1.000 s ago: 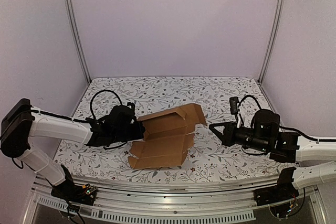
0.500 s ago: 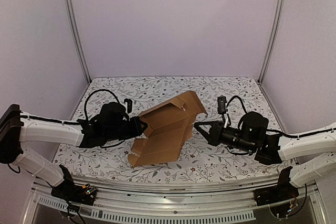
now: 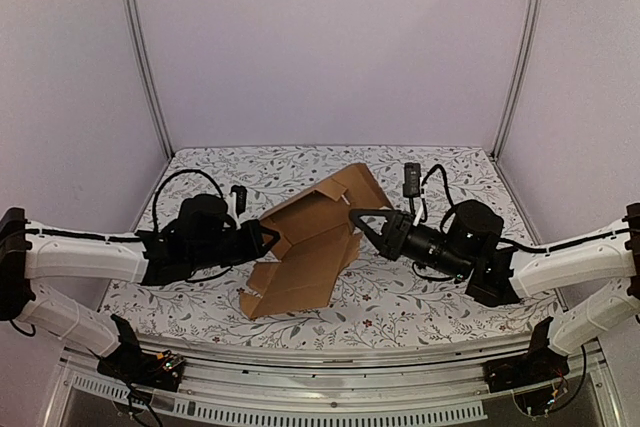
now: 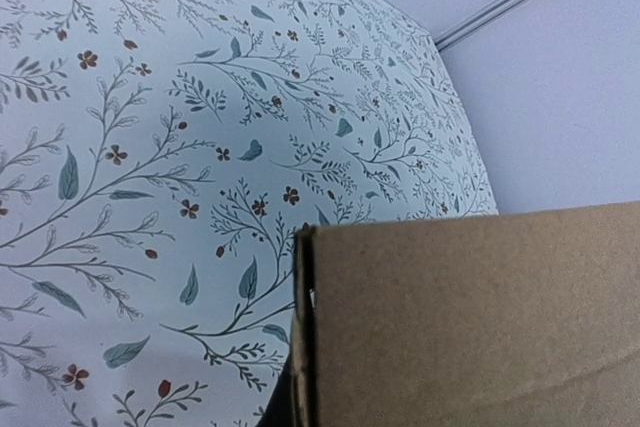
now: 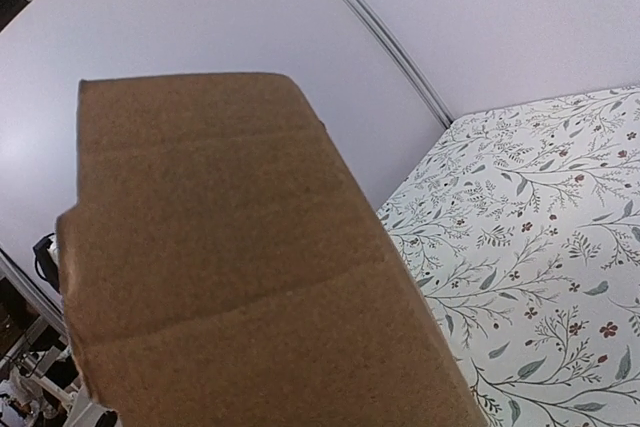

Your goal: Fold the paper box

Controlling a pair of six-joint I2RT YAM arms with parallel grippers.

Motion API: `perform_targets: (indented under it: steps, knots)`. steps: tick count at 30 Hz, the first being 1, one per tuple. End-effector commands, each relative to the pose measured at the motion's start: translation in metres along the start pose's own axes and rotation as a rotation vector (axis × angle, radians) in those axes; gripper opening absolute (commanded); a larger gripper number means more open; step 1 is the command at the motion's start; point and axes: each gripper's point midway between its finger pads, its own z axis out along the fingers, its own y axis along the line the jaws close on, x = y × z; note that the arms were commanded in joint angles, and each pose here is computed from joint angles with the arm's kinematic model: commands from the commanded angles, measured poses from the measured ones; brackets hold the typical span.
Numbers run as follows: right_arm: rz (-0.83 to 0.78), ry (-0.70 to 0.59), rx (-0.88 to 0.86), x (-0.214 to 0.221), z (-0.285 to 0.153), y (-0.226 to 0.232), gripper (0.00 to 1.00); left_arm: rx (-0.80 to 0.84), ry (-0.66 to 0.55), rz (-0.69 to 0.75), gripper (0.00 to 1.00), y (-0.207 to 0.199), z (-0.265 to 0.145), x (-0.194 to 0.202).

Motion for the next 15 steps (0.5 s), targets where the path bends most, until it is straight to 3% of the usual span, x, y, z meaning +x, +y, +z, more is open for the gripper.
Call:
perform_targets:
  steps: [1, 15]
  knots:
    - [0.006, 0.004, -0.014, 0.003, 0.009, 0.005, 0.00, 0.037, -0.019, -0.006, 0.00, -0.004, -0.007, -0.006]
    - [-0.036, 0.117, 0.152, 0.035, 0.009, -0.025, 0.00, 0.092, -0.044, 0.036, 0.00, -0.023, -0.016, -0.019]
